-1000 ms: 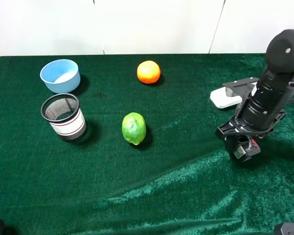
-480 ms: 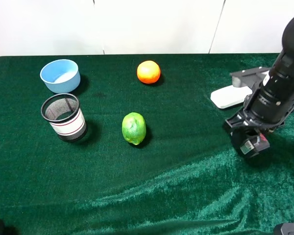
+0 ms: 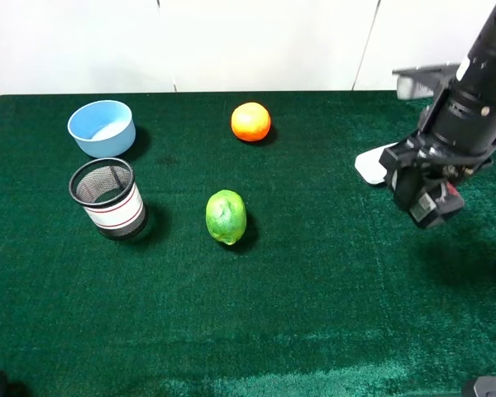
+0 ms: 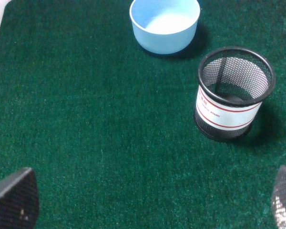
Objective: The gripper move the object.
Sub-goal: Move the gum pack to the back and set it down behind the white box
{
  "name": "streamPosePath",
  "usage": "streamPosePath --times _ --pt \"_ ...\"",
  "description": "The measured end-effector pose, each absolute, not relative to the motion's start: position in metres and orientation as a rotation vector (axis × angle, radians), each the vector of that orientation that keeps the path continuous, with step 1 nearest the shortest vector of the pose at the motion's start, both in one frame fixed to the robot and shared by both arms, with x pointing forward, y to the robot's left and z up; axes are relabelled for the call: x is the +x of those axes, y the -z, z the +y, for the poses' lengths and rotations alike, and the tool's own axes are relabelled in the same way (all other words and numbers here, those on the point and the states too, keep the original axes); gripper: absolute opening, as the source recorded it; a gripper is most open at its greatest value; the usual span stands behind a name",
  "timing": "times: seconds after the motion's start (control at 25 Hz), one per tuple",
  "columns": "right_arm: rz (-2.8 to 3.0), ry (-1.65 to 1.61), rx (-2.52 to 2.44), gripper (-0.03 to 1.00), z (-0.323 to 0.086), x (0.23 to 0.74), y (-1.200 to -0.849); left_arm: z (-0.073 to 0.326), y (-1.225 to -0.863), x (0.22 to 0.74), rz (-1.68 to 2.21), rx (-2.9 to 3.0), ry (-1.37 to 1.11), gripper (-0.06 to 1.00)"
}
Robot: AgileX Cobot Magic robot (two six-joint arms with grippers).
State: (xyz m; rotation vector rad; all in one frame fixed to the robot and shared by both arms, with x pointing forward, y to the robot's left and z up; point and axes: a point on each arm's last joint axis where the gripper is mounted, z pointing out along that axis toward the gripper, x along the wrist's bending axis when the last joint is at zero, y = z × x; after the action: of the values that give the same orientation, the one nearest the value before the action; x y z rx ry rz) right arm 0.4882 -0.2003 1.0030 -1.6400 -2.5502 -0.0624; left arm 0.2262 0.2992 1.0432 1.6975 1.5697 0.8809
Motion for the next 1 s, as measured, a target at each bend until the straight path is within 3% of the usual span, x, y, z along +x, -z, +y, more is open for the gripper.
streamPosePath --times 0.68,1.0 --pt "-2.53 0.192 -1.753 0.33 -0.193 0.506 -1.03 0.299 -1.043 0.226 1.57 1.698 -0.881 0.99" --pt "-2.509 0.24 -1.832 0.33 -0.182 0.542 -1.035 0.299 -1.043 0.226 1.57 1.698 -0.881 0.99"
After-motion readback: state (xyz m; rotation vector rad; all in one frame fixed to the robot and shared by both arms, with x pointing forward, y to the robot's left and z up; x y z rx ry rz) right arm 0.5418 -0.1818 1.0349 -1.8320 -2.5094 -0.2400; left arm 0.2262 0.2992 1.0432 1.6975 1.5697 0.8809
